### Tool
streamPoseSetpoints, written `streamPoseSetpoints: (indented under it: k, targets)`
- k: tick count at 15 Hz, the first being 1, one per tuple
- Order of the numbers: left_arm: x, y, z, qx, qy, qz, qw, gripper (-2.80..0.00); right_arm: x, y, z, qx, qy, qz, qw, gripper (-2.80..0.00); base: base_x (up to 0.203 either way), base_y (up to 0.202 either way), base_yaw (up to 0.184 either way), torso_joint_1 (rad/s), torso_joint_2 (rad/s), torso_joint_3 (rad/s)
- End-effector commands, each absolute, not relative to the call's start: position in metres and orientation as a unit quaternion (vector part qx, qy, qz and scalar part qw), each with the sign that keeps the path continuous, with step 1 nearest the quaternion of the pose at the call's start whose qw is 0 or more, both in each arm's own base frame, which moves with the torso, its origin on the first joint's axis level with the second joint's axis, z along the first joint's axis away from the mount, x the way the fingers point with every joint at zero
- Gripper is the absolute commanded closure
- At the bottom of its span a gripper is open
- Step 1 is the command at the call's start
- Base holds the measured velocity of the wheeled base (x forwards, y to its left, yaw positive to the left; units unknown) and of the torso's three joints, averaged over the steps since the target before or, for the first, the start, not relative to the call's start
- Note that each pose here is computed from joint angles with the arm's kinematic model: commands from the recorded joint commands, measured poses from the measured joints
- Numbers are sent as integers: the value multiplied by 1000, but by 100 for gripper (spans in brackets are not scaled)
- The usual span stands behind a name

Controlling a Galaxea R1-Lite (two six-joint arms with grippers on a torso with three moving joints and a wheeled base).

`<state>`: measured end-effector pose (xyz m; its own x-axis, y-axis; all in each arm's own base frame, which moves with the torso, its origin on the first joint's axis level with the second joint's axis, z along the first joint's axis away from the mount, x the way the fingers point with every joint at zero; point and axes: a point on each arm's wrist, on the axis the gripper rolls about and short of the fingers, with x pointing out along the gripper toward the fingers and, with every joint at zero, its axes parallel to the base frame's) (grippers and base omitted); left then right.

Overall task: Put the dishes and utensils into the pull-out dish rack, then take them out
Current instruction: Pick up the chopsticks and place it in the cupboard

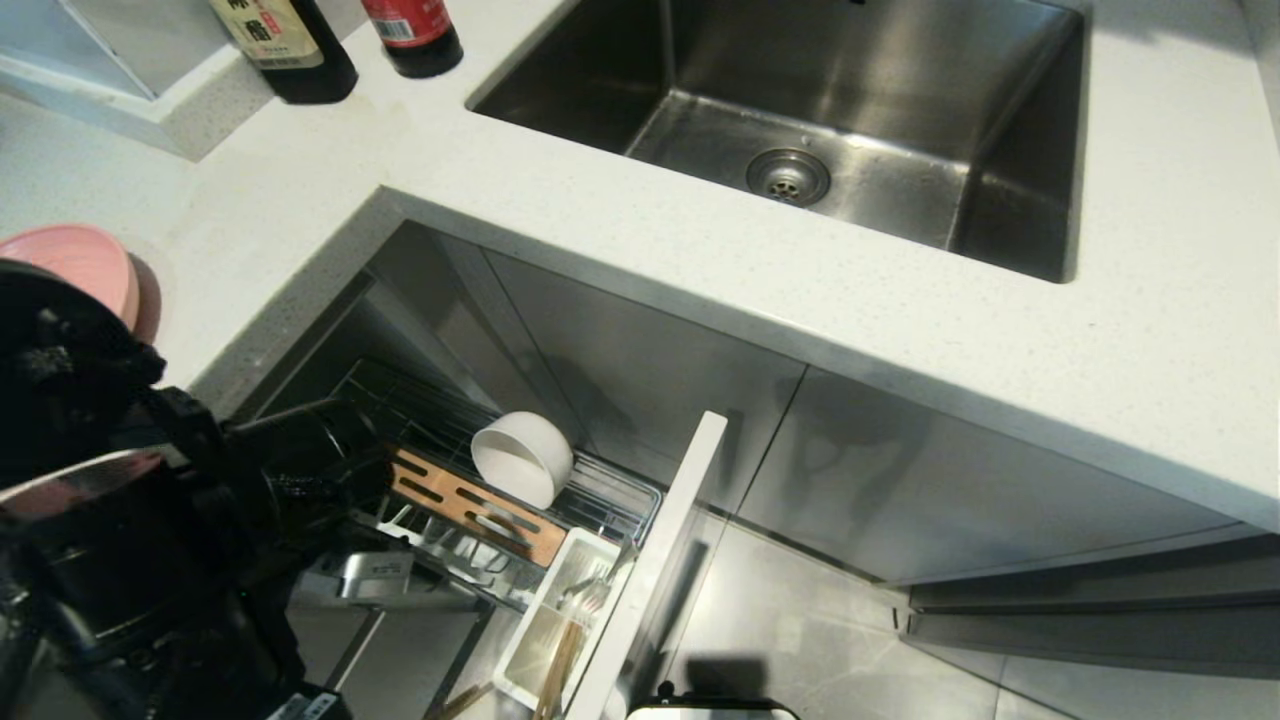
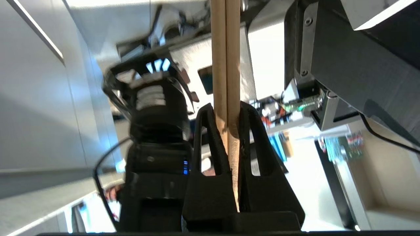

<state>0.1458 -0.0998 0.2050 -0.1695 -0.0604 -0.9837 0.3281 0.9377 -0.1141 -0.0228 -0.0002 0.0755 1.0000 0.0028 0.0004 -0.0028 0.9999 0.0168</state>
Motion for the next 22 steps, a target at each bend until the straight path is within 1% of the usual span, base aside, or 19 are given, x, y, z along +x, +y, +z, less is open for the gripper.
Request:
streamPoseSetpoints:
  k: [1, 6, 12, 16, 22]
  targets:
    - [148, -108, 195, 106, 769, -148, 613, 0, -23, 0, 75, 8, 1, 2, 1000, 0, 0, 0, 0, 0, 0, 0]
    - [155, -119, 178, 123, 782, -145, 594, 0, -23, 0, 75, 8, 1, 2, 1000, 0, 0, 0, 0, 0, 0, 0]
    - [174, -134, 154, 129, 778, -145, 597, 0, -23, 0, 75, 8, 1, 2, 1000, 0, 0, 0, 0, 0, 0, 0]
    - [184, -140, 144, 138, 766, -128, 614, 0, -23, 0, 75, 8, 1, 2, 1000, 0, 0, 0, 0, 0, 0, 0]
    - [196, -149, 130, 132, 752, -136, 631, 0, -23, 0, 75, 8, 1, 2, 1000, 0, 0, 0, 0, 0, 0, 0]
